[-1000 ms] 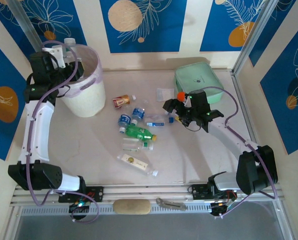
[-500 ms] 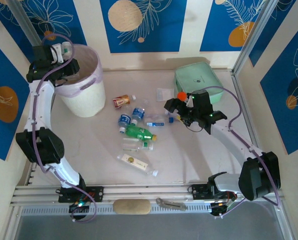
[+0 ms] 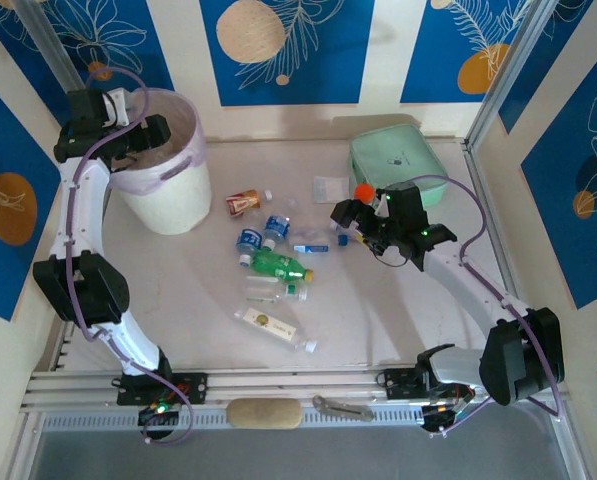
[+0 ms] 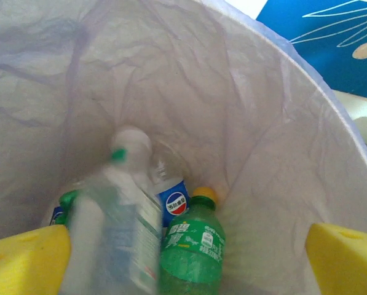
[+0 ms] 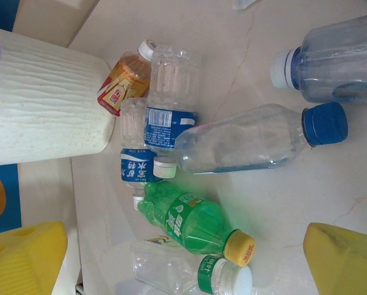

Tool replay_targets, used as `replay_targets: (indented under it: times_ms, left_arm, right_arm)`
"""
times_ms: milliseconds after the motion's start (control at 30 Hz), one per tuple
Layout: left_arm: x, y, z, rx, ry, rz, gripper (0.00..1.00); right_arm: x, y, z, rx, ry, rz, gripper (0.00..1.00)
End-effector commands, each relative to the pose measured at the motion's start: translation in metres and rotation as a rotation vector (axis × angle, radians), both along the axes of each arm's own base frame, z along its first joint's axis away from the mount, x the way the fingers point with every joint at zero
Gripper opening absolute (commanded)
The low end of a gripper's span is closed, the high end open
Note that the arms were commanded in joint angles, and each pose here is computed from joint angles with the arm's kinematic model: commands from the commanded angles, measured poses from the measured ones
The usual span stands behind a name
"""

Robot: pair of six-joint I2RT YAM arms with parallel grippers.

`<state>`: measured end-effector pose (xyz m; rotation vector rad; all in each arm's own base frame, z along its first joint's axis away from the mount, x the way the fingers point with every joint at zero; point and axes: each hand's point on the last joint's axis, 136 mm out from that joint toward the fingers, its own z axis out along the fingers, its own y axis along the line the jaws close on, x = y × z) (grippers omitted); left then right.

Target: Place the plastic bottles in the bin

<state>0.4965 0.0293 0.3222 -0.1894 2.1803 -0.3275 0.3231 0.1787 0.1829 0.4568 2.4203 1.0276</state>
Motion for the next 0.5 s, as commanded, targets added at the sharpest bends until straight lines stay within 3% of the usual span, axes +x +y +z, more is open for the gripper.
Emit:
replay_targets:
  times_ms: [0,467]
  left_arm:
    - [-0.011,-0.011,0.038,-0.034,-0.087,-0.04,1.0]
    - [-0.07,-0.089,0.082,-0.08,-0.24,-0.204,1.0]
  right_arm:
    - [-0.005,-0.001,0.0,-0.006,-0.006,0.006,0.99]
    - [-0.004,0.015,-0.005,-0.03,-0.013,0.056,0.99]
